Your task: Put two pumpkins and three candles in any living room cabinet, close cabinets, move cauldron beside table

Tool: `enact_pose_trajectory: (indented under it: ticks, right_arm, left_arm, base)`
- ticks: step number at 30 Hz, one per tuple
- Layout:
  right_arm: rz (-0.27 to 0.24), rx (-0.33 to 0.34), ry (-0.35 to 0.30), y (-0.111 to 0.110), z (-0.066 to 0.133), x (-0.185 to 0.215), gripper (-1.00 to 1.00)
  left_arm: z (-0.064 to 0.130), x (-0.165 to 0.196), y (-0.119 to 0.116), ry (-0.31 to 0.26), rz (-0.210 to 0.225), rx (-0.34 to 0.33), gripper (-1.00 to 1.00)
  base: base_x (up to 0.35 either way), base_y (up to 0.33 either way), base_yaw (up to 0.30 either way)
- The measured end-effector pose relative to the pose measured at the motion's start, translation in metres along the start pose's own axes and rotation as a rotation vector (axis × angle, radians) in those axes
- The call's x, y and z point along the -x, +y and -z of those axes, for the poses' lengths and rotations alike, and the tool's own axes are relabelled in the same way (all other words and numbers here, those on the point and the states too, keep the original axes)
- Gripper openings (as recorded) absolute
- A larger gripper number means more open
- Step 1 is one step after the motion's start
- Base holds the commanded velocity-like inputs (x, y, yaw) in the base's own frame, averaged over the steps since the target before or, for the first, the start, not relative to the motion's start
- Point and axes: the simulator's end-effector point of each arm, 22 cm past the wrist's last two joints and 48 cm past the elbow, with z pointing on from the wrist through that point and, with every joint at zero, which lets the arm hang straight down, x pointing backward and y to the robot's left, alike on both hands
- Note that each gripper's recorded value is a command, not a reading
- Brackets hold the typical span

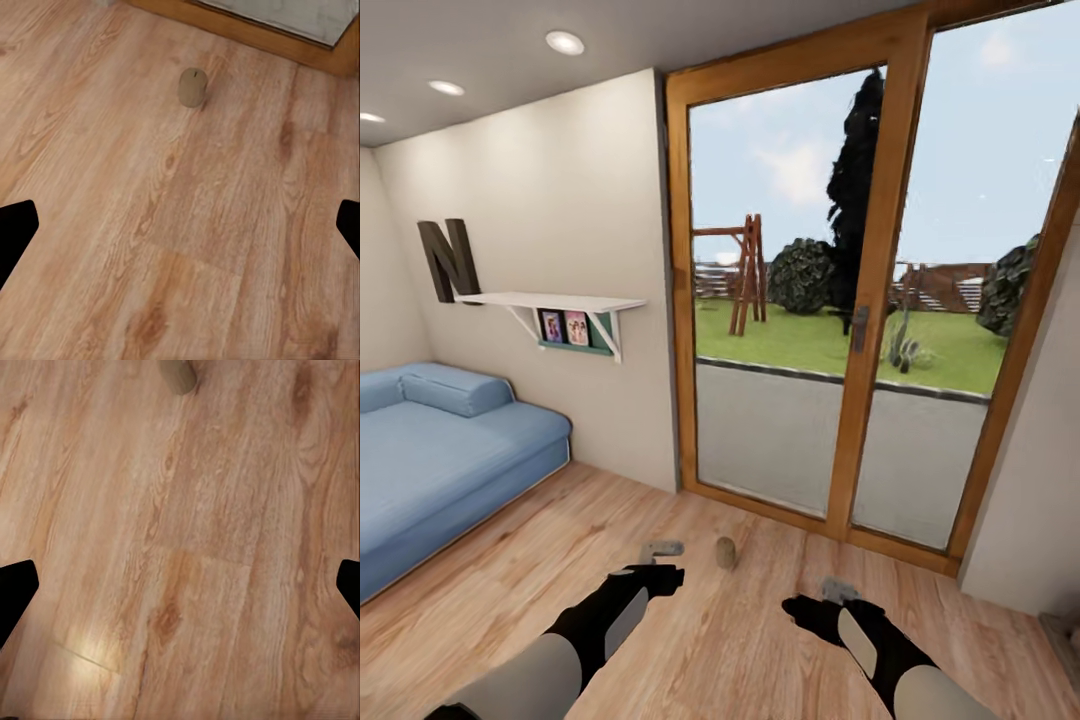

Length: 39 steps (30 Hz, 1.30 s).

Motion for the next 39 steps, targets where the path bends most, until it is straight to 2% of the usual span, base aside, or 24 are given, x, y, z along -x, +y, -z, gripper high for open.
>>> enact_pose_trajectory:
  ticks: [9,25,32,39]
  right_arm:
    - [-0.013,0.000,-0.035,-0.010,0.001,0.004,1.00]
    - [0.003,-0.004,-0.078,-0.011,0.001,0.008,1.00]
    - [0.003,-0.004,-0.079,-0.011,0.000,0.007,1.00]
    - [0.005,-0.004,-0.077,-0.011,0.000,0.005,1.00]
  left_arm:
    - [-0.001,-0.015,0.003,0.005,0.005,0.005,1.00]
    - [-0.003,-0.039,0.013,0.053,0.003,0.027,1.00]
    - [-0.003,-0.040,0.014,0.055,0.004,0.029,1.00]
    - [-0.004,-0.041,0.015,0.057,0.004,0.030,1.00]
  base:
    - [0.074,0.000,-0.294]
    - [0.318,0.003,-0.286]
    - [0.279,0.171,-0.243]
    - [0.227,0.258,-0.055]
